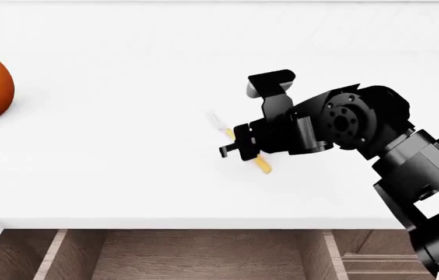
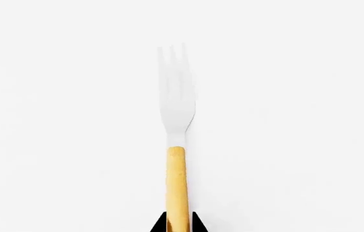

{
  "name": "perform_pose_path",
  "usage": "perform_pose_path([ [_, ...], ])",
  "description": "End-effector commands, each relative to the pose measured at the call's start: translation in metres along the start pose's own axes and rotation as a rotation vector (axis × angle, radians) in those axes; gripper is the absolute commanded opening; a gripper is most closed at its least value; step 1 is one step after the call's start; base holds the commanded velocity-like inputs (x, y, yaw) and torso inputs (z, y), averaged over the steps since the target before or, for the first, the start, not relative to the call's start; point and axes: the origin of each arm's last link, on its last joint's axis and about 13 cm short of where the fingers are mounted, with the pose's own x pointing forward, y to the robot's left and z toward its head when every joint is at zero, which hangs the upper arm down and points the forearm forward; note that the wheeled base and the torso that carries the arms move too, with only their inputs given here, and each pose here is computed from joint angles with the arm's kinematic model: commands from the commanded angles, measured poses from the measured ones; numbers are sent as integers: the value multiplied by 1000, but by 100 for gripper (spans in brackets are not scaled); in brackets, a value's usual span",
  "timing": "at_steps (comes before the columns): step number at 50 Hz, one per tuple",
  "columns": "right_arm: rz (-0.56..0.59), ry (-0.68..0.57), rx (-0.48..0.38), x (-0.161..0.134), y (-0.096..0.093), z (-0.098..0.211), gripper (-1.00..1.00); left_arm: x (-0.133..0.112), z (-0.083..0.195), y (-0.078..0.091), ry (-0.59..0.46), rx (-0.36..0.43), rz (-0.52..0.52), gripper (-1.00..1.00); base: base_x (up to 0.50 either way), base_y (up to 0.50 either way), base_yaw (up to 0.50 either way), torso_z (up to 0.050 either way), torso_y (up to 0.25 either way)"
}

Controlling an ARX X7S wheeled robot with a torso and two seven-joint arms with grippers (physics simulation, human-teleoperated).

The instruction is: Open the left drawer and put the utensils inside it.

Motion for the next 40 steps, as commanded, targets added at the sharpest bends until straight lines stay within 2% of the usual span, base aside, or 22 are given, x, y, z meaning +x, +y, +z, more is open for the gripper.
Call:
perform_pose_path([
  [1,68,68,6,4,7,-11,-100,0,0,0,0,-1,0,100,0,0,0,0,0],
  [7,61,45,-7,-2,7,-5,-100,0,0,0,-1,-2,-1,100,0,0,0,0,0],
  [17,-5,-71,-27,-27,5,11,-100,0,1,0,-2,-1,-1,100,0,0,0,0,0],
  [30,-74,-117,-138,-57,13,13,-100,1,0,-1,1,1,-2,100,0,0,0,0,0],
  [40,-148,-89,-264,-83,9,-10,-100,1,1,-1,-1,-1,-3,100,0,0,0,0,0],
])
